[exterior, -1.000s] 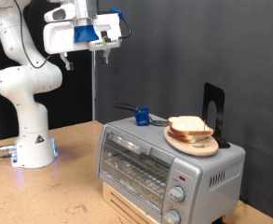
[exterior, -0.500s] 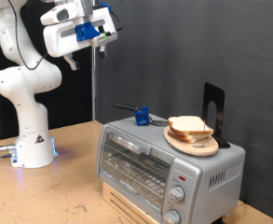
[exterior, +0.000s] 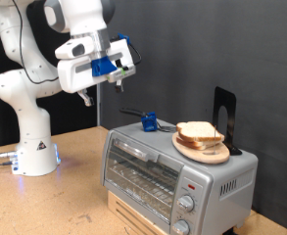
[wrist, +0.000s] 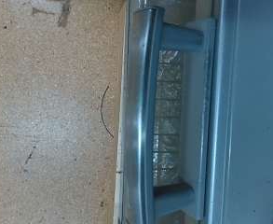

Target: Make a piece of toast with the oven

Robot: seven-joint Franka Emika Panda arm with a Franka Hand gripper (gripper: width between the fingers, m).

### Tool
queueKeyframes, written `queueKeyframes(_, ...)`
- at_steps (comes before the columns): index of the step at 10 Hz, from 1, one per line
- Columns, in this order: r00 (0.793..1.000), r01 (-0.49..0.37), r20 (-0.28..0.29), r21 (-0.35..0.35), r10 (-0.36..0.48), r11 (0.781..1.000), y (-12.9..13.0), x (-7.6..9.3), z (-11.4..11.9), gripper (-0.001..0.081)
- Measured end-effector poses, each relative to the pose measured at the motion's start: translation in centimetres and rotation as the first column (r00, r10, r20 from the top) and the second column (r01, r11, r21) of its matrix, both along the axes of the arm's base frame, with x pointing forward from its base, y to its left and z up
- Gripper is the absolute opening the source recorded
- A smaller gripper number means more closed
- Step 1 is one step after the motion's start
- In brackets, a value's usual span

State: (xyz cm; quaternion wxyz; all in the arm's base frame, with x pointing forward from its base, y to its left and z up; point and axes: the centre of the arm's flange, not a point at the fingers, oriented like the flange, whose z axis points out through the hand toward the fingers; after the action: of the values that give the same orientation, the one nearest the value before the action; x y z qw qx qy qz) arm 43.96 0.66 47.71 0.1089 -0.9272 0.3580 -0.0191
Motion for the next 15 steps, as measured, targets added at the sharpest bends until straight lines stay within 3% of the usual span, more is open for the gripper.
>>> queueKeyframes(2, 1.0, -0.022, -0.003, 0.001, 0.022, 1.0, 0.0, -0.1, 0.0, 0.0808)
queueKeyframes(4, 0.997, -0.072, 0.007, 0.046, 0.071, 0.996, 0.0, 0.1, -0.4, 0.0808)
queueKeyframes(7, 0.998, -0.055, 0.02, 0.056, 0.054, 0.997, 0.8, 0.9, -3.4, 0.0808)
queueKeyframes(12, 0.996, -0.061, -0.068, 0.003, 0.061, 0.998, 2.8, 0.0, -6.3, 0.0808)
queueKeyframes(15, 0.999, -0.041, -0.021, 0.011, 0.041, 0.999, 2.5, 0.2, -6.6, 0.0808)
